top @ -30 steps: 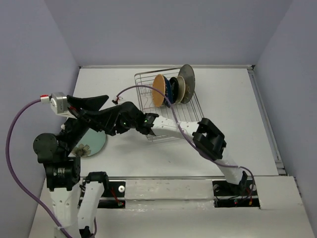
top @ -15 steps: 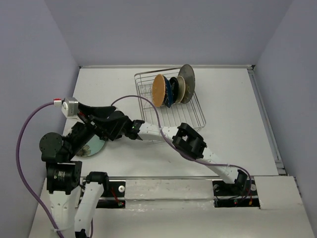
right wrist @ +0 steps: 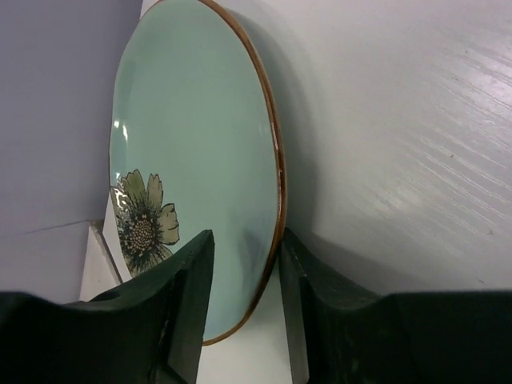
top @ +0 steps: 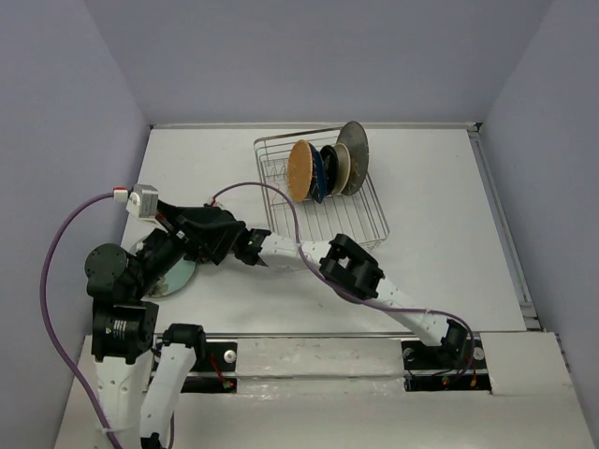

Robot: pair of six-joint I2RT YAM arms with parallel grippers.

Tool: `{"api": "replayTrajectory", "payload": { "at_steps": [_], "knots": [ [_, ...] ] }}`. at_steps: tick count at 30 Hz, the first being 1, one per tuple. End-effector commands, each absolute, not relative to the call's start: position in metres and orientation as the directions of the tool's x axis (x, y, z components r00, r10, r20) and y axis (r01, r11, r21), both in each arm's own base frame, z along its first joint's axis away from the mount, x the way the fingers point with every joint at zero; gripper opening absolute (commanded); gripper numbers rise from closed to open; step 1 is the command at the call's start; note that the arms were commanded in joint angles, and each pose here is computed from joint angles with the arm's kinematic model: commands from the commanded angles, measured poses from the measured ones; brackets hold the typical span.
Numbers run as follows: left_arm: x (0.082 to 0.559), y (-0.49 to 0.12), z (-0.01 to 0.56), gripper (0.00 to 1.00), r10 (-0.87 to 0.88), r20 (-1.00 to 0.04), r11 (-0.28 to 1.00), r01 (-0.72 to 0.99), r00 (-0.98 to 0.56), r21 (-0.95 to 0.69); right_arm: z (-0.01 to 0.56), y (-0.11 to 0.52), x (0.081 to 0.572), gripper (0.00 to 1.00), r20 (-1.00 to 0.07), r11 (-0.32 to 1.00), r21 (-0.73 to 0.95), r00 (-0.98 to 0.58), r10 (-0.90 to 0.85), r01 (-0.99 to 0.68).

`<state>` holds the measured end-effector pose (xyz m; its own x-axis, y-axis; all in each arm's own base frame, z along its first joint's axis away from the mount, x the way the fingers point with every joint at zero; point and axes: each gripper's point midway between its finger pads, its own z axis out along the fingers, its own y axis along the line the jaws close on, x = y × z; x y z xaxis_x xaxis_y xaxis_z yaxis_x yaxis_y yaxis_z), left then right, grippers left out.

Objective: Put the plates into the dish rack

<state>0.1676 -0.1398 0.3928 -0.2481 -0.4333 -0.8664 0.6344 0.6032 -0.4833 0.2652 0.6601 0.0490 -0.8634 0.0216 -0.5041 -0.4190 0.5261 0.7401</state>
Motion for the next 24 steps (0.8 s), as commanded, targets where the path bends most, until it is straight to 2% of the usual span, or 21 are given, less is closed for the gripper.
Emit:
{"api": "replayTrajectory", "payload": {
  "at_steps": [1, 3, 4, 5, 8, 16, 24],
  "knots": [
    [0.165, -0.140, 0.397, 0.99, -0.423, -0.880, 0.610, 0.651, -0.216, -0.453, 0.026, 0.658, 0.258, 0.36, -0.414, 0.487, 0.803, -0.909, 0.042, -0.343],
    [0.166, -0.139, 0.395, 0.99, -0.423, -0.879, 0.612, 0.646, -0.219, -0.455, 0.027, 0.656, 0.260, 0.31, -0.385, 0.472, 0.824, -0.921, 0.059, -0.314],
    [0.167, -0.139, 0.395, 0.99, -0.423, -0.879, 0.613, 0.645, -0.218, -0.455, 0.025, 0.655, 0.259, 0.20, -0.383, 0.469, 0.826, -0.922, 0.060, -0.313],
    [0.166, -0.139, 0.395, 0.99, -0.423, -0.880, 0.612, 0.647, -0.218, -0.454, 0.026, 0.655, 0.259, 0.15, -0.380, 0.467, 0.828, -0.923, 0.061, -0.311],
    [0.167, -0.139, 0.396, 0.99, -0.424, -0.880, 0.616, 0.644, -0.213, -0.453, 0.028, 0.654, 0.259, 0.07, -0.383, 0.468, 0.828, -0.922, 0.065, -0.311],
    [0.170, -0.138, 0.392, 0.99, -0.418, -0.882, 0.625, 0.637, -0.215, -0.451, 0.059, 0.649, 0.260, 0.07, -0.440, 0.422, 0.829, -0.893, 0.090, -0.366],
    [0.170, -0.133, 0.414, 0.99, -0.428, -0.889, 0.649, 0.630, -0.162, -0.427, 0.166, 0.642, 0.259, 0.07, -0.573, 0.320, 0.801, -0.804, 0.159, -0.506]
  ]
}}
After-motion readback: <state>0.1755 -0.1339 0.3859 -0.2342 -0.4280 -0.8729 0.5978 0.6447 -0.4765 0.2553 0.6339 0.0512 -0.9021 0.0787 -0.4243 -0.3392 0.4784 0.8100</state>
